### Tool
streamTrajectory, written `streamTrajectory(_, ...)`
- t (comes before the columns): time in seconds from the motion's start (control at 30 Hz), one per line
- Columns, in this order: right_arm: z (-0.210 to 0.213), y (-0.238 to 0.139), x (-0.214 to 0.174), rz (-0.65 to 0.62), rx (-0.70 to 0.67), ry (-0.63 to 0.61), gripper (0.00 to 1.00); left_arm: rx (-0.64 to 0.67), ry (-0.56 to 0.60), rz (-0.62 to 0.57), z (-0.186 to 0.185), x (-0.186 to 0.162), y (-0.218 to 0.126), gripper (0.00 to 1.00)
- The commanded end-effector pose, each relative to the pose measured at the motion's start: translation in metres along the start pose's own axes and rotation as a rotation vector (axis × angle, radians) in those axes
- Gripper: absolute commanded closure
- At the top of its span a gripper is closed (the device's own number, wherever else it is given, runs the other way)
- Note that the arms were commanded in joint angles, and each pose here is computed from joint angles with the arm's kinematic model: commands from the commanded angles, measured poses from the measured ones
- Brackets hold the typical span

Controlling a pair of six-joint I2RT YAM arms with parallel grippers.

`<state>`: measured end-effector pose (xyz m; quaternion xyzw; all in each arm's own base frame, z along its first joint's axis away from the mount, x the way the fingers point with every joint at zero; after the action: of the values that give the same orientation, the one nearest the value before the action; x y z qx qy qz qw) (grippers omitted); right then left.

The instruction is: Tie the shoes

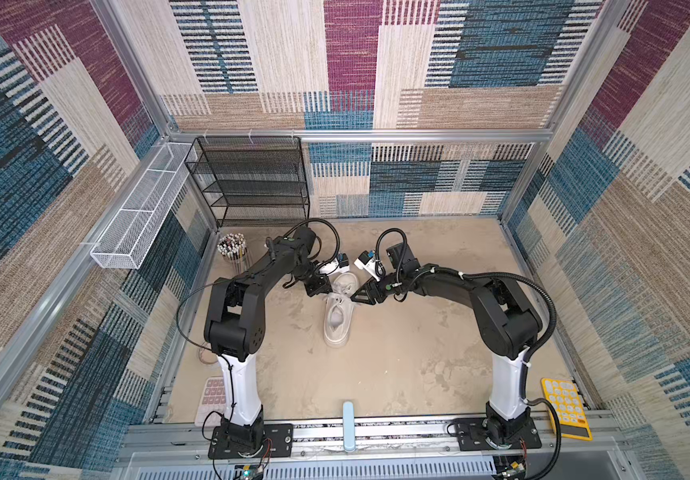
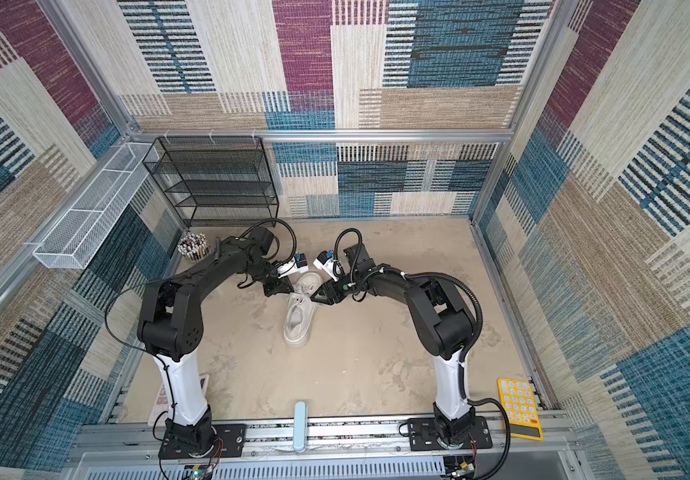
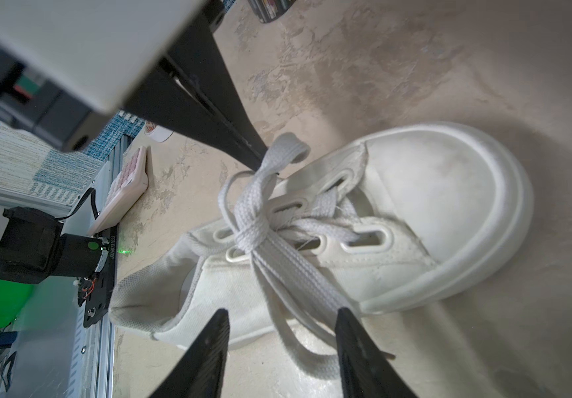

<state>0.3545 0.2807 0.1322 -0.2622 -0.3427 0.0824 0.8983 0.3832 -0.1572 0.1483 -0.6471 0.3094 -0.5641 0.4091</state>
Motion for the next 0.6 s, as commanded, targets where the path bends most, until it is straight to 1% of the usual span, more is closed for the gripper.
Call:
streamTrajectory(0.0,0.0042,0.0012,-0.0007,0.017,0.023,-0.013,0.49,-0.003,0.007,-0.015,0.0017,0.0009,-0.0003,1.00)
streamTrajectory(0.23,0.0071,0.0053,-0.0055,0.045,0.046,-0.006,0.51,-0.003,0.001,-0.016,0.0016,0.0007,-0.0011,1.00)
streamTrajectory(0.57,0.0065,0.0105,-0.0051,0.052,0.034,-0.009,0.55,-0.009,-0.010,-0.019,0.0029,0.0000,0.0009,1.00)
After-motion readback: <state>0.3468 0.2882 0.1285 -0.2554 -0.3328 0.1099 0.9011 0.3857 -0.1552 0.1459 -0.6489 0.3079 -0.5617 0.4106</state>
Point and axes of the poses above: each gripper's point midway between its finger pads, its own y axis out along the fingers, its own z axis along the line the jaws close on, x = y × z, the point moved 7 cm from there along -y, back along the fingers, and after that the axes turned 8 degrees about y, right-handed, at the moved point
